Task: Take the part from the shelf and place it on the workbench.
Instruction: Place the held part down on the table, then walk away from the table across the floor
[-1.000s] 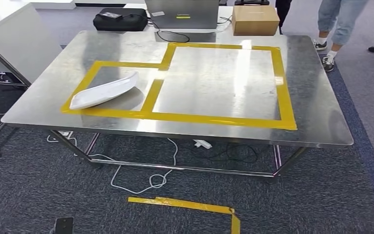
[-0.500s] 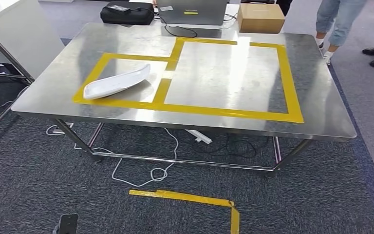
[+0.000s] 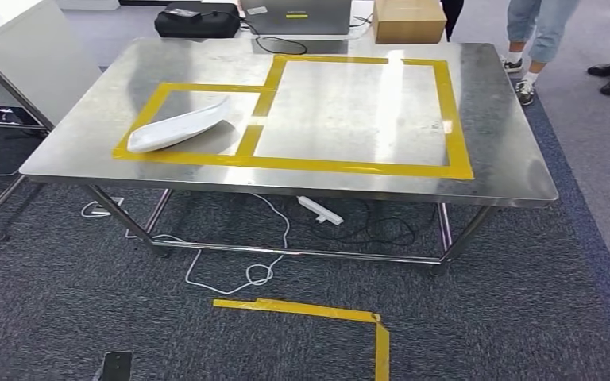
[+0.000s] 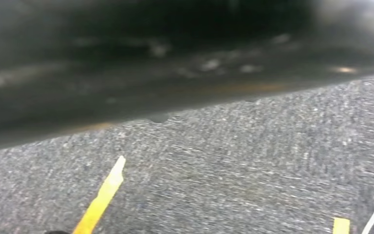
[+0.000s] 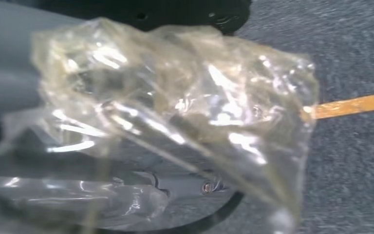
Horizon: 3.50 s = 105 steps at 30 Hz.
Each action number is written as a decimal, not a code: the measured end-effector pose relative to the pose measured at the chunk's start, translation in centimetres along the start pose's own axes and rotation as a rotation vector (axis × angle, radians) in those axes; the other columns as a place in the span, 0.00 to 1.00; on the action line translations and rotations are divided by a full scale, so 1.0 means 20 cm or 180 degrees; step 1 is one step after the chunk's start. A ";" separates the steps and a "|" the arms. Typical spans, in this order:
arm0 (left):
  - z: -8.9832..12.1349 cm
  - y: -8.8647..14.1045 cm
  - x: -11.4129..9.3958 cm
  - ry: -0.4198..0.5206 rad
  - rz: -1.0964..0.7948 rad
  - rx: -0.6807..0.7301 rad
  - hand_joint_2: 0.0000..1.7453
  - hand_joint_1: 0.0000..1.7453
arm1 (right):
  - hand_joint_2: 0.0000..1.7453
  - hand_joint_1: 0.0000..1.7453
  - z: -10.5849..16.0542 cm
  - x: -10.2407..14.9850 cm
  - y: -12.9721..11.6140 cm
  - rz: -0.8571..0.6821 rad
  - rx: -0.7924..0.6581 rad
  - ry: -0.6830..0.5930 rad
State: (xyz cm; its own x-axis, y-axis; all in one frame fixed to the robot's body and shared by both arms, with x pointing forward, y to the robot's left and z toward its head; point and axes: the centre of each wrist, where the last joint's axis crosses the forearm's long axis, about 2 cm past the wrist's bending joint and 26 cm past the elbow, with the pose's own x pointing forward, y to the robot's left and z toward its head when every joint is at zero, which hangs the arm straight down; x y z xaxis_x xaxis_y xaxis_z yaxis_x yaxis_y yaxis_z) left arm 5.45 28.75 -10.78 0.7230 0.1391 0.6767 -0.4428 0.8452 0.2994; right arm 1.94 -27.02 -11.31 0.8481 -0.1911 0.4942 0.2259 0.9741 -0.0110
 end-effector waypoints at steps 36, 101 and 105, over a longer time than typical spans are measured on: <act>0.07 -0.10 -0.03 0.0166 0.0012 -0.0314 0.00 0.00 | 0.00 0.00 0.00 0.00 0.02 0.0106 0.0059 -0.0003; 0.13 -0.12 -0.08 0.0278 -0.0173 -0.0470 0.00 0.00 | 0.00 0.00 0.02 -0.02 0.07 0.0155 0.0107 -0.0002; 0.13 -0.13 -0.07 0.0267 -0.0165 -0.0477 0.00 0.00 | 0.00 0.00 0.02 -0.02 0.07 0.0162 0.0109 -0.0007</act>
State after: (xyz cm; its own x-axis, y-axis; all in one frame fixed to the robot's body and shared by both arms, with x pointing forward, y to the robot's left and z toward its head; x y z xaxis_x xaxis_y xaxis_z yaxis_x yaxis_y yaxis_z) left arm 4.20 25.09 -10.85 0.7873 0.1306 0.6025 -0.3243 0.9189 0.2246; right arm 1.79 -25.47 -11.24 0.8569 -0.1410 0.4957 0.1660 0.9861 -0.0065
